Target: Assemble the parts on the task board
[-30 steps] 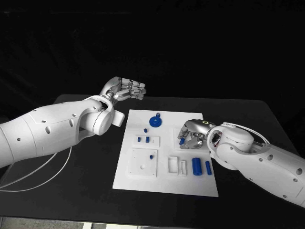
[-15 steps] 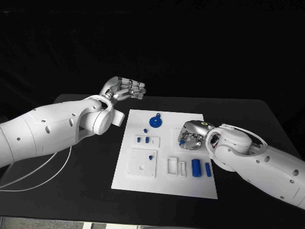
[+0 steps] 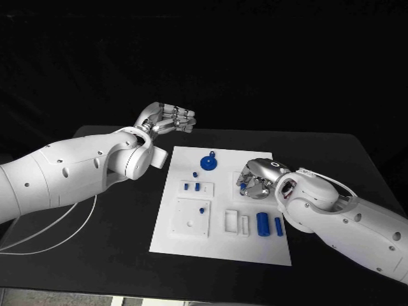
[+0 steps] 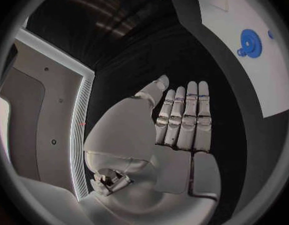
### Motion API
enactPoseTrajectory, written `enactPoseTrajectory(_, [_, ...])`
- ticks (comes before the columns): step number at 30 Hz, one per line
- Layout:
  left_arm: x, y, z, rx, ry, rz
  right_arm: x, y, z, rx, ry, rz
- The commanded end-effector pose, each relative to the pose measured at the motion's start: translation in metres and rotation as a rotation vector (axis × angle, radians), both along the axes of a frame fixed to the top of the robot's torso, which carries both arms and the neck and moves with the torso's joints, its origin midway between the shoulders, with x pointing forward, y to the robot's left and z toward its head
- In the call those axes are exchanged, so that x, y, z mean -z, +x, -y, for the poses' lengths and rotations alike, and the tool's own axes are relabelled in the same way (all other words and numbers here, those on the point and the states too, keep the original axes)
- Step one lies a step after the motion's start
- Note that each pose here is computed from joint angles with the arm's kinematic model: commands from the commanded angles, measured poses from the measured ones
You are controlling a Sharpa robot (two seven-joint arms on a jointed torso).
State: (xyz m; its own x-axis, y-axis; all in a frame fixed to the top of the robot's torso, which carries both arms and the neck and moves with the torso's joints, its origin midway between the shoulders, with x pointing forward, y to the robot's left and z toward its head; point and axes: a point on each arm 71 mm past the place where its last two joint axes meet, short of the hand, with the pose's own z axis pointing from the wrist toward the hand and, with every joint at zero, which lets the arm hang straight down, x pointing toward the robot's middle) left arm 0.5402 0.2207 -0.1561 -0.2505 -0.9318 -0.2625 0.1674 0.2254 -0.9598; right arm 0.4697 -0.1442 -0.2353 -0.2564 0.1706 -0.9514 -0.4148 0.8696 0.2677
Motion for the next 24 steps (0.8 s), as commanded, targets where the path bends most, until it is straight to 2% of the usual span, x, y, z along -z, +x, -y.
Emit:
enactPoseTrajectory(1, [-0.0003,0.0000,0.001,0.011,-0.009,0.000,-0.015,-0.001,-0.004,-0.009,0.054,0.091])
enactPoseTrajectory(8, [0.0000,0.0008,-0.001,0.004,-0.006,-0.001,-0.039,-0.011,-0.017,-0.058,0.155,0.173])
enactPoseTrajectory(12, [0.0000,0.0009,-0.001,0.003,-0.006,-0.001,-0.043,-0.018,-0.027,-0.090,0.182,0.176])
enactPoseTrajectory(17, [0.0000,0.0011,0.001,0.006,-0.007,-0.001,-0.037,-0.030,-0.047,-0.147,0.195,0.154])
enactPoseTrajectory(24, [0.0004,0.0024,0.004,0.008,-0.006,-0.003,-0.019,-0.049,-0.081,-0.240,0.184,0.115])
